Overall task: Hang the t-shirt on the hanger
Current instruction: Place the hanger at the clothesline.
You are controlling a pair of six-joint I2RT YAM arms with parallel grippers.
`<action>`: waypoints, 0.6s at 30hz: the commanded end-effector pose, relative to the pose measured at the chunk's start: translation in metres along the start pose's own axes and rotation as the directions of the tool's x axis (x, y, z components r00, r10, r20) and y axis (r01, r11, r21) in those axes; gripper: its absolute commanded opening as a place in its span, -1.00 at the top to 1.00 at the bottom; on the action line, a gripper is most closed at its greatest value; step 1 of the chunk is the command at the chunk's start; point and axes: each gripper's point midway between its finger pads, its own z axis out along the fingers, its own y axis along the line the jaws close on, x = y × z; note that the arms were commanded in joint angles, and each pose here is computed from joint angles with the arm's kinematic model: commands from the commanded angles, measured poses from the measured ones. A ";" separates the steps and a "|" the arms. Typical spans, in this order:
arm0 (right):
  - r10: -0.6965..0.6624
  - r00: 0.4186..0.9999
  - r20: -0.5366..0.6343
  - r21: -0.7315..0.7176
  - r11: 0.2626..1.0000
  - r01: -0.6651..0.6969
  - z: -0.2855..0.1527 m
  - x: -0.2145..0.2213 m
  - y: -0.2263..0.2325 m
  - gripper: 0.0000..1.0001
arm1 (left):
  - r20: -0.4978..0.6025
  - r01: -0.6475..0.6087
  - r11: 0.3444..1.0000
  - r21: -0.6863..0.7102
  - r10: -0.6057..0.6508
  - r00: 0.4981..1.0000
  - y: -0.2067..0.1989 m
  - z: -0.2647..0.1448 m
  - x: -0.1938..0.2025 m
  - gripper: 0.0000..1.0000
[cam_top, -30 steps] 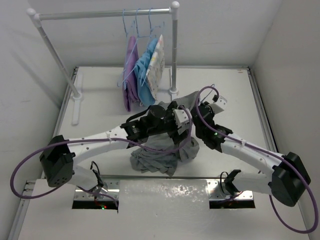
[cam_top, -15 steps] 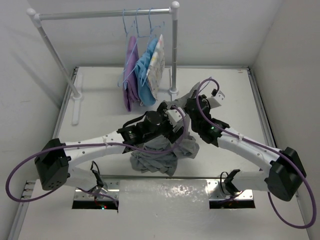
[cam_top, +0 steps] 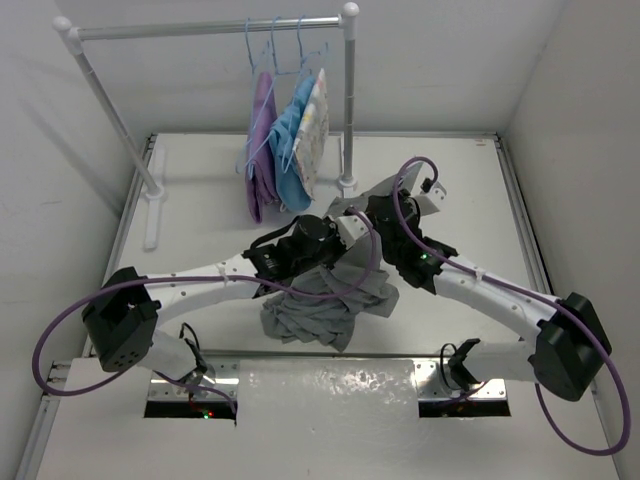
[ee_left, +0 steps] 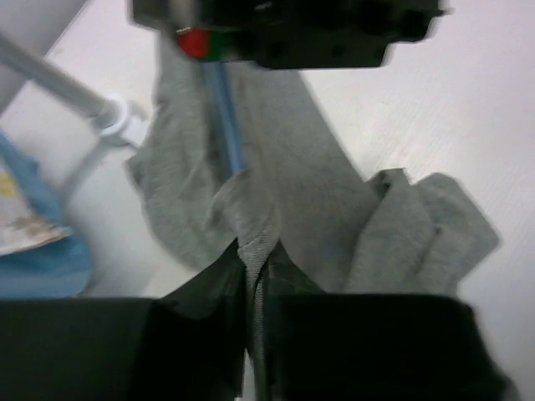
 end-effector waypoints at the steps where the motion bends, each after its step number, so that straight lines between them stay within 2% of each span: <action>1: 0.013 0.999 -0.034 -0.060 0.998 -0.015 -0.007 0.003 0.010 1.00 | 0.083 -0.022 1.000 -0.008 0.022 0.996 0.012 -0.007 -0.027 0.98; 7: 0.009 0.999 -0.043 -0.051 0.999 -0.012 -0.008 0.009 -0.004 1.00 | 0.062 -0.030 0.995 0.096 0.024 0.998 -0.001 -0.015 -0.017 1.00; 10: -0.053 0.997 -0.053 -0.070 0.996 0.049 -0.012 0.008 -0.007 1.00 | 0.048 0.040 0.989 0.145 -0.048 0.998 0.008 -0.029 -0.015 1.00; 11: -0.075 0.996 -0.051 -0.080 0.994 0.070 -0.013 0.006 -0.008 0.93 | 0.071 0.053 0.985 0.163 -0.065 0.995 0.013 -0.038 -0.022 1.00; 13: -0.170 0.983 -0.067 -0.129 0.979 0.161 -0.019 0.009 -0.009 0.64 | 0.001 0.090 0.987 0.133 -0.091 0.996 0.032 -0.050 -0.004 1.00; 14: -0.191 0.979 -0.068 -0.177 0.968 0.177 -0.026 0.006 -0.002 0.50 | 0.012 0.081 0.989 0.120 -0.083 0.997 0.039 -0.062 -0.007 1.00; 15: -0.213 0.975 -0.067 -0.233 0.953 0.192 -0.030 0.006 0.006 0.12 | 0.001 0.073 0.990 0.117 -0.073 0.997 0.044 -0.069 -0.002 1.00; 16: -0.260 0.963 -0.071 -0.271 0.934 0.232 -0.034 0.008 0.008 -0.03 | -0.043 0.059 0.990 0.130 -0.054 0.998 0.041 -0.077 0.011 1.00; 18: -0.310 0.942 -0.125 -0.350 0.903 0.251 -0.046 0.017 0.015 -0.25 | -0.048 -0.012 0.993 0.120 0.018 0.999 0.044 -0.096 0.015 1.00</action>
